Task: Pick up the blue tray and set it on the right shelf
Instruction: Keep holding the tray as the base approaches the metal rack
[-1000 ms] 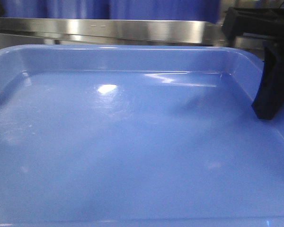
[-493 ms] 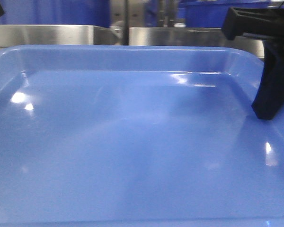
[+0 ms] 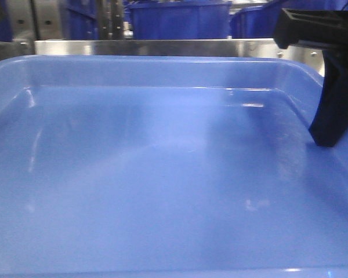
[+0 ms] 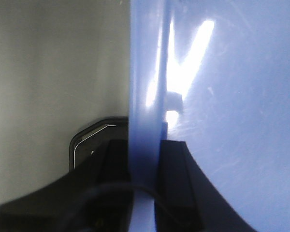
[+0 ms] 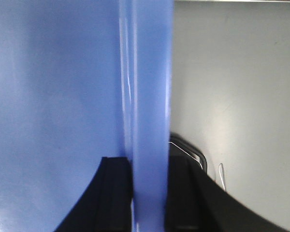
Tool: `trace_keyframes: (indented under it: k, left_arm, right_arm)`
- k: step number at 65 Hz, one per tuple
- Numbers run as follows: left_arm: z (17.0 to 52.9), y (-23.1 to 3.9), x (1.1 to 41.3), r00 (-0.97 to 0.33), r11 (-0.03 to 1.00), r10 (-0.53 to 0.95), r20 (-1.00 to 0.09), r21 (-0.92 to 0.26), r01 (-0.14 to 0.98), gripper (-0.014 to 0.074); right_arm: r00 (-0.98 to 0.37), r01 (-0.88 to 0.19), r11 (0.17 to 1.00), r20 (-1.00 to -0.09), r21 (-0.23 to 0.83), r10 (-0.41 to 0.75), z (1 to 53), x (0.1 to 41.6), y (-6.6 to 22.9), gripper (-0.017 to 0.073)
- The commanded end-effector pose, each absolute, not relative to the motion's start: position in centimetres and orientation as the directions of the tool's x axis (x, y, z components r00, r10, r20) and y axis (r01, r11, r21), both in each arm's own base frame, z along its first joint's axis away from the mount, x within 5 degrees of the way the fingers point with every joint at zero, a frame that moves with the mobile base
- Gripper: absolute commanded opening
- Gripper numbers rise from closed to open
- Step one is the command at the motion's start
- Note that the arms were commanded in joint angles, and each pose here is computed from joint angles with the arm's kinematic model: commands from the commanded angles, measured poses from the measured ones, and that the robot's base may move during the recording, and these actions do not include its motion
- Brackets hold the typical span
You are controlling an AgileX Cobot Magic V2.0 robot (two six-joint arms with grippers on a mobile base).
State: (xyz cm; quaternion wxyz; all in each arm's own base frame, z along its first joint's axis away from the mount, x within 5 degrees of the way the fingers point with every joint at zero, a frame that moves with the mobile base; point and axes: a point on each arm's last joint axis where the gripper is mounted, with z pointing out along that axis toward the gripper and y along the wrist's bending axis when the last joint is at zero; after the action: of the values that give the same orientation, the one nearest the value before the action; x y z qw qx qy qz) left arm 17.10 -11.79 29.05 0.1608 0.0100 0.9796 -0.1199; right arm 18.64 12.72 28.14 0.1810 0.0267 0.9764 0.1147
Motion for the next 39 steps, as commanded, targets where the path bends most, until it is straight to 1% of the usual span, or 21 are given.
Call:
trace_keyframes:
  k: [1, 39]
  left_arm:
    - [30.21, -11.72, 17.03, -0.933, 0.968, -0.017, -0.358, -0.241, 0.075, -0.0048]
    - [30.21, -11.72, 17.03, -0.933, 0.968, -0.017, -0.358, -0.241, 0.075, -0.0048]
  right_arm:
    - [-0.902, -0.020, 0.969, -0.423, 0.248, 0.090, 29.66, 18.85, 12.52, 0.0161]
    - [-0.902, -0.020, 0.969, -0.423, 0.248, 0.090, 29.66, 18.85, 12.52, 0.0161]
